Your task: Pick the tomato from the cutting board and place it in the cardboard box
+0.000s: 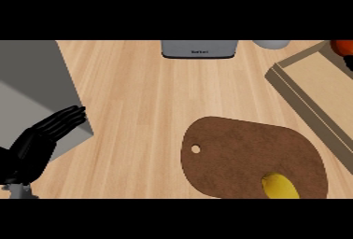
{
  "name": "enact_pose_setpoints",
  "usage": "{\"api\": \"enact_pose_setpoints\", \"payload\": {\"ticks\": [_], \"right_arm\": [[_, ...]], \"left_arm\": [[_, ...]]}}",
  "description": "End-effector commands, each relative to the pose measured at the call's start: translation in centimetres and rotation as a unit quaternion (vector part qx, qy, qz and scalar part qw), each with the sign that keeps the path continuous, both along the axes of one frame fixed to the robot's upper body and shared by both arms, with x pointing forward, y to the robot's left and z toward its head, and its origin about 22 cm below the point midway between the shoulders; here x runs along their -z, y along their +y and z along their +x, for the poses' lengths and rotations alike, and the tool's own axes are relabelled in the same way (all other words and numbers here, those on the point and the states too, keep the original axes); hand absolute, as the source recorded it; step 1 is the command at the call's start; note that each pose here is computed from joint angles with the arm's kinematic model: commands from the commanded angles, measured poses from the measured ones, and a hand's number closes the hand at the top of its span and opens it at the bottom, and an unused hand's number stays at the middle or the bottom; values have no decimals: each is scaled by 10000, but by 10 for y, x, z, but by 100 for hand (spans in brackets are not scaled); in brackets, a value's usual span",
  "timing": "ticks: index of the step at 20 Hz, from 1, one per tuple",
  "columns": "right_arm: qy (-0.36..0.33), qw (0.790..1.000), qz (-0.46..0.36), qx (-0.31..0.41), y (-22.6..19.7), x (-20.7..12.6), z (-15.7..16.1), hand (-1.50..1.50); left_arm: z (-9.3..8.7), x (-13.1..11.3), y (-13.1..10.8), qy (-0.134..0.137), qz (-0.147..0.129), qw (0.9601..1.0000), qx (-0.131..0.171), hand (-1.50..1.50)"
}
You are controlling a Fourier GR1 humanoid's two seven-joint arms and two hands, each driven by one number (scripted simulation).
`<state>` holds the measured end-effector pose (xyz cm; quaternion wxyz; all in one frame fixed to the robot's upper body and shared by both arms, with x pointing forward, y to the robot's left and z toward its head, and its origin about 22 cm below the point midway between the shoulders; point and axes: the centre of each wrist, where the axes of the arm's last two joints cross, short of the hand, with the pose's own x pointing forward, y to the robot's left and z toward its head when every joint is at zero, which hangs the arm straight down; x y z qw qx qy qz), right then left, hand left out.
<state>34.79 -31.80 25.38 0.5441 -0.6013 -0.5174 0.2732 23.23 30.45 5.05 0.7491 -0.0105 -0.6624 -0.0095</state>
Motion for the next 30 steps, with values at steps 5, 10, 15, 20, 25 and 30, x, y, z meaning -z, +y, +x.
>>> {"api": "enact_pose_setpoints", "payload": {"ticks": [5,10,15,20,25,30], "right_arm": [[-25,10000,39,-63,-42,35,31,150],[245,9988,415,-92,-71,86,28,150],[1229,9882,901,173,-87,116,34,150],[1446,9827,1136,207,-99,129,34,-150],[637,9849,1593,-235,-102,139,36,-150],[-1086,9549,2764,22,-105,130,31,-150]], "left_arm": [[2,-7,13,-37,109,9991,-405,0],[17,-3,11,-1,19,9991,-421,0],[6,-8,17,-2,-17,9992,-400,0],[15,-2,7,23,36,9992,-390,0],[16,-18,15,-98,59,9993,-343,0],[1,0,11,13,26,9989,-474,0]]}}
